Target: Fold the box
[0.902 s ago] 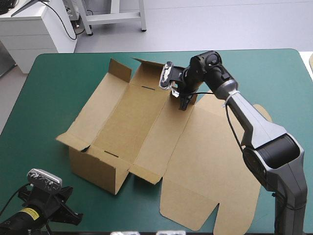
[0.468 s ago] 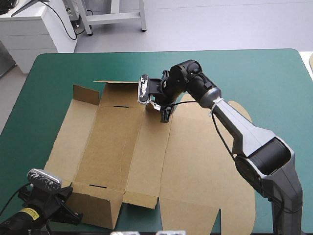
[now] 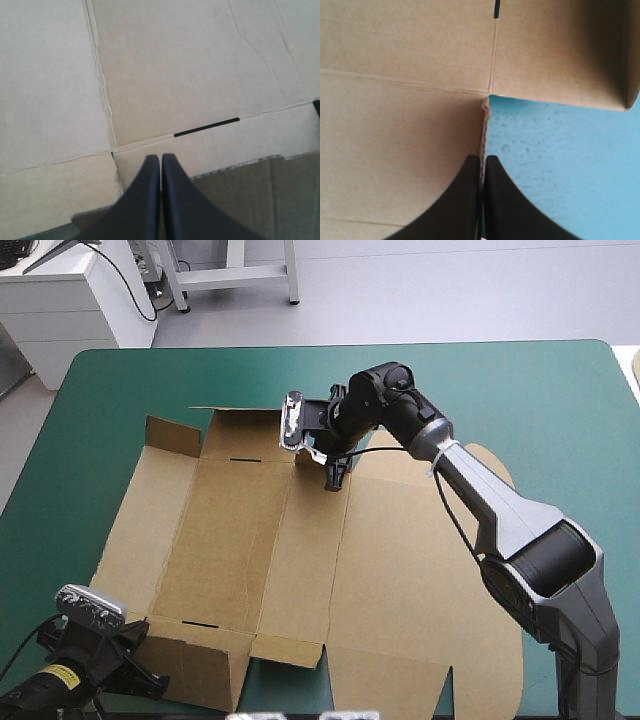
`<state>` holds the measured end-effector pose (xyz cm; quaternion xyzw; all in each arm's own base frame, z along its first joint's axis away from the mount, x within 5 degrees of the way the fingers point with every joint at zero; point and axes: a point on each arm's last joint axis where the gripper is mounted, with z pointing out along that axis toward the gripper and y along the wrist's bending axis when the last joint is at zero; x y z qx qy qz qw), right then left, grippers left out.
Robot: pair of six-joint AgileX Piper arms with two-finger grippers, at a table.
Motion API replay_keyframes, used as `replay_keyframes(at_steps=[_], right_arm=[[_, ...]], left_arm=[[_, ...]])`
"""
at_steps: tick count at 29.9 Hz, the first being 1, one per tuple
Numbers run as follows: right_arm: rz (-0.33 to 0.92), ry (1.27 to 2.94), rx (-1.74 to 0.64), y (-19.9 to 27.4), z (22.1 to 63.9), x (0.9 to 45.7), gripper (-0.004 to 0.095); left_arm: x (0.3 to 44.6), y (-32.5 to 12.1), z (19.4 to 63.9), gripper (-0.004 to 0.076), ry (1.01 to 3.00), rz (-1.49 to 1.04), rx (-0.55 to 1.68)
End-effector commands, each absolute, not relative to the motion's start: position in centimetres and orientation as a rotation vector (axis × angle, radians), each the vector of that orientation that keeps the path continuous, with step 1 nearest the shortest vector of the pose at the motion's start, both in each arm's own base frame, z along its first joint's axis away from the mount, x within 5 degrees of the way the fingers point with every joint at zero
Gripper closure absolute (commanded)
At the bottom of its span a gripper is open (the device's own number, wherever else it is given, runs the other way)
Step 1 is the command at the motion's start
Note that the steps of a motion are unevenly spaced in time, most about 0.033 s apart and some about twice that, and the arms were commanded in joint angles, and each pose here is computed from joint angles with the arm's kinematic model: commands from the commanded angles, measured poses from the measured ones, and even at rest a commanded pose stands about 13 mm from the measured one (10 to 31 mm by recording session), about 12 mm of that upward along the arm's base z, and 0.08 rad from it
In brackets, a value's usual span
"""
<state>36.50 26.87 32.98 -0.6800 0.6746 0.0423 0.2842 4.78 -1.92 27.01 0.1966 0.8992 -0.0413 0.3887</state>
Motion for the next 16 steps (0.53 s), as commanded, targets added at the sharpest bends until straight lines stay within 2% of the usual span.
replay_keyframes(at_steps=[1,3,6,9,11,13,16], right_arm=[[0.122,1.707,-1.735,26.45,36.81,35.6,0.092],[0.125,1.717,-1.726,26.44,36.81,35.61,0.0889],[0.12,1.732,-1.706,26.4,36.83,35.7,0.0761],[0.118,1.75,-1.686,26.36,36.83,35.76,0.0586],[0.118,1.748,-1.686,26.33,36.91,35.73,0.0525],[0.114,1.747,-1.685,26.29,36.99,35.7,0.0549],[0.099,1.756,-1.678,26.16,37.05,35.74,0.0678]], left_arm=[[5.12,-2.03,28.38,0.0731,2.209,-0.113,0.473],[5.12,-2.03,28.38,0.0731,2.209,-0.113,0.473],[5.12,-2.03,28.38,0.0731,2.209,-0.113,0.473],[5.12,-2.03,28.38,0.0731,2.209,-0.113,0.473],[5.12,-2.03,28.38,0.0731,2.209,-0.113,0.473],[5.12,-2.03,28.38,0.0731,2.209,-0.113,0.473],[5.12,-2.03,28.38,0.0731,2.209,-0.113,0.473]])
